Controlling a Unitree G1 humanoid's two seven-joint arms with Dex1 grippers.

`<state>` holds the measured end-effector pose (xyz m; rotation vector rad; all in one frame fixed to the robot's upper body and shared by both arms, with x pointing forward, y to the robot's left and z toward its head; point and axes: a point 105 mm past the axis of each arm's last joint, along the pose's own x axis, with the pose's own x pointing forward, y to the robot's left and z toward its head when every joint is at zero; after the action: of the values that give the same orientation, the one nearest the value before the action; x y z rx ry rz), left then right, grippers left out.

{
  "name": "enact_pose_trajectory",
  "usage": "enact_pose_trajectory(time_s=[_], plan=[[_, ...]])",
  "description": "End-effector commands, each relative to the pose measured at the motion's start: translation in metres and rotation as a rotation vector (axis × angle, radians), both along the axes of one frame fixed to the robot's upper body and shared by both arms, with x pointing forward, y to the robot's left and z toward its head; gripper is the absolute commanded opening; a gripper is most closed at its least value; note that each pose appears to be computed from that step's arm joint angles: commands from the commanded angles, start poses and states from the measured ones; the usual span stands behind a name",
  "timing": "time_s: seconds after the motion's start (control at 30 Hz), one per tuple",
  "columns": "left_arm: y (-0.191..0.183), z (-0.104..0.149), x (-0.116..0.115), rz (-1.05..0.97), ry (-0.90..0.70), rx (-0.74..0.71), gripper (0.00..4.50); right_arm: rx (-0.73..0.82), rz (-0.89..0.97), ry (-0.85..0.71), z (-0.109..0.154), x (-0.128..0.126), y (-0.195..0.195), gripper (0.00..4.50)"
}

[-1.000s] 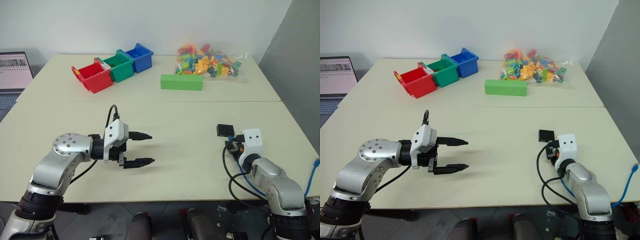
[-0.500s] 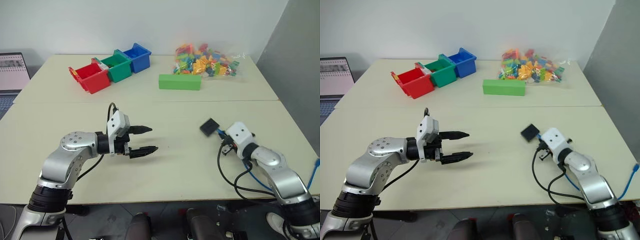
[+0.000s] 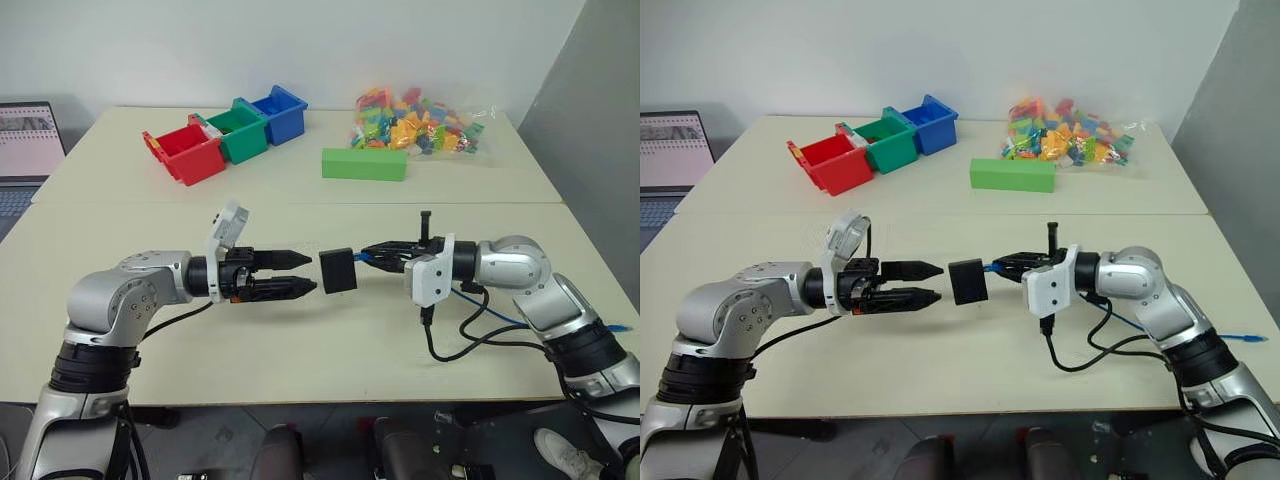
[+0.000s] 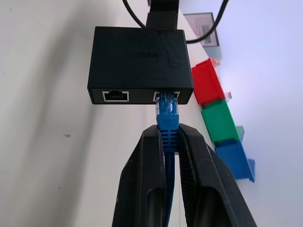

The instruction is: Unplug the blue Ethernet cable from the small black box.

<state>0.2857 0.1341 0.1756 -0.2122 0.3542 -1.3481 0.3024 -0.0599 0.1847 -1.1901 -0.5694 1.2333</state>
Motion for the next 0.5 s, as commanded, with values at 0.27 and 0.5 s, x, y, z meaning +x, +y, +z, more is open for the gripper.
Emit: enact_pose_trajectory(time_s=[0.27,0.5], plan=[[-0.015,0.01,-0.003,0.017,0.011,-0.108,3.81,0.071,0.07,-0.044,0.029,-0.008,0.017,0.12],[-0.012,0.011,-0.002,0.033,0.024,-0.114,2.39,0.085,0.062,-0.038,0.033,-0.008,0.017,0.11]])
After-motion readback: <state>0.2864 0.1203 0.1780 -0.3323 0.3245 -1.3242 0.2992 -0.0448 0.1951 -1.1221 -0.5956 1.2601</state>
